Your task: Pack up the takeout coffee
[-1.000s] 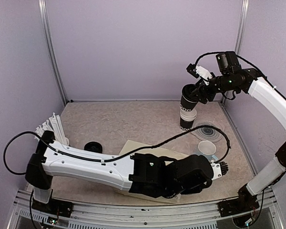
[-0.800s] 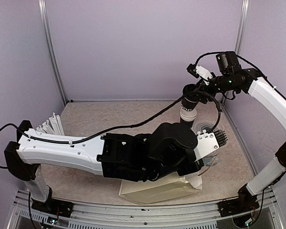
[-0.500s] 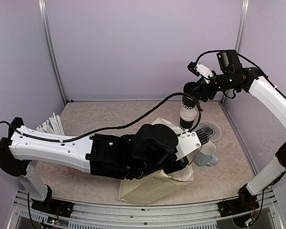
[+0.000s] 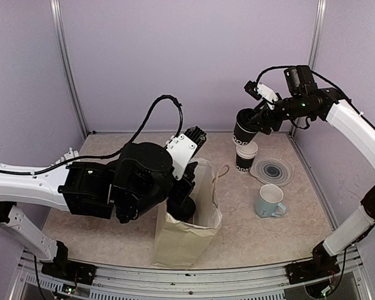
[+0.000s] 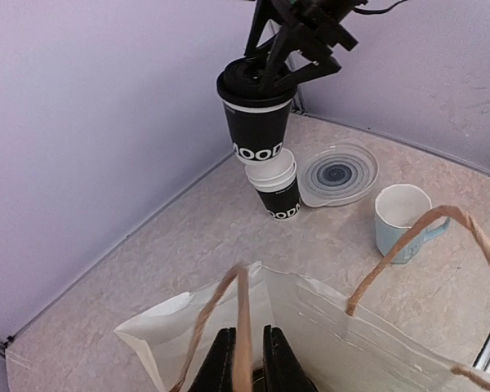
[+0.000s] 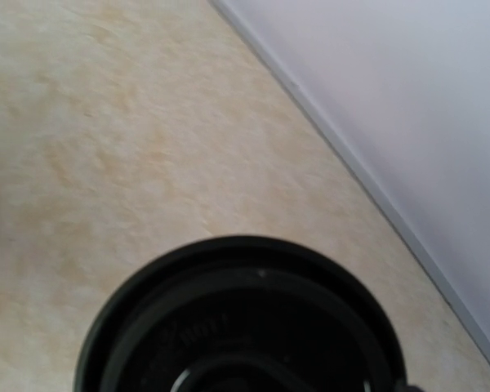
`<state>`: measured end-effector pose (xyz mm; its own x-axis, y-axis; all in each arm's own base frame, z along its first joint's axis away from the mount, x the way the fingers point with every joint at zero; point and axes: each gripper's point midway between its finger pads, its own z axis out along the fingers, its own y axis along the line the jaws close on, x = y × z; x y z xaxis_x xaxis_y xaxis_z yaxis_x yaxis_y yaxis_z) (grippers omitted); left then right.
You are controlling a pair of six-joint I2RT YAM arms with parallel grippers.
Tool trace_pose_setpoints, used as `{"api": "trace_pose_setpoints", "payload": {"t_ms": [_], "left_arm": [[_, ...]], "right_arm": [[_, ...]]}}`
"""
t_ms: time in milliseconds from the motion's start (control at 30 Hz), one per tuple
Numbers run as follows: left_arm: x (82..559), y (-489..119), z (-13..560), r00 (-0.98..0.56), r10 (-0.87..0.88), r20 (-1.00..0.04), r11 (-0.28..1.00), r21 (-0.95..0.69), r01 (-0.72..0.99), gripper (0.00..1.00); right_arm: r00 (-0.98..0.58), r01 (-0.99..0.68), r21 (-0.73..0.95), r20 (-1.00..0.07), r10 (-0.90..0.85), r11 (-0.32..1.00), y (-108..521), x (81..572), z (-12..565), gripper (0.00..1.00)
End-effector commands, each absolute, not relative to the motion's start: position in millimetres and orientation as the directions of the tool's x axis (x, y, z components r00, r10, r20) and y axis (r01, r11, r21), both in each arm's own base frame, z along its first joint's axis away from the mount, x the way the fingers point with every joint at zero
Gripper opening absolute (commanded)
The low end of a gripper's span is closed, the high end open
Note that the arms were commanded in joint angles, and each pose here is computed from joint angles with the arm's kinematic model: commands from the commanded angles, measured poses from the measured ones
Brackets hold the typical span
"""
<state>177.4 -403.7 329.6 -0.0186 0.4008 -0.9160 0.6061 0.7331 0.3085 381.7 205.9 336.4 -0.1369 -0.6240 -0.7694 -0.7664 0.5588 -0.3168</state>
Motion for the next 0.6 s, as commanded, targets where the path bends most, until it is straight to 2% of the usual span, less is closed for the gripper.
{"api": "trace_pose_setpoints", "payload": {"t_ms": [0, 67, 167, 333, 567], "left_arm": [[189.6, -375.2, 312.3, -0.192, 0.349, -0.917, 0.839, 0.215, 0.500, 0.29], [190.9, -370.5, 303.1, -0.270, 0.334, -0.903, 0.860, 0.175, 0.479, 0.44], [195.6, -362.7, 290.9, -0.380, 0.292, -0.877, 0.896, 0.112, 0.429, 0.59], [187.7, -368.6, 282.4, -0.430, 0.272, -0.861, 0.903, 0.074, 0.424, 0.64], [164.5, -359.3, 315.7, -0.447, 0.211, -0.869, 0.917, 0.018, 0.398, 0.69]], "right_arm": [[-0.100, -0.852, -0.242, -0.795, -0.598, 0.464, 219.0, 354.4, 334.8, 0.71], [-0.095, -0.872, -0.233, -0.783, -0.615, 0.431, 220.1, 344.8, 325.2, 0.71], [-0.092, -0.885, -0.230, -0.766, -0.636, 0.405, 219.2, 335.6, 311.2, 0.70], [-0.084, -0.909, -0.209, -0.756, -0.649, 0.361, 224.9, 321.9, 295.8, 0.70], [-0.077, -0.924, -0.188, -0.761, -0.644, 0.332, 235.0, 314.5, 291.0, 0.70]]}}
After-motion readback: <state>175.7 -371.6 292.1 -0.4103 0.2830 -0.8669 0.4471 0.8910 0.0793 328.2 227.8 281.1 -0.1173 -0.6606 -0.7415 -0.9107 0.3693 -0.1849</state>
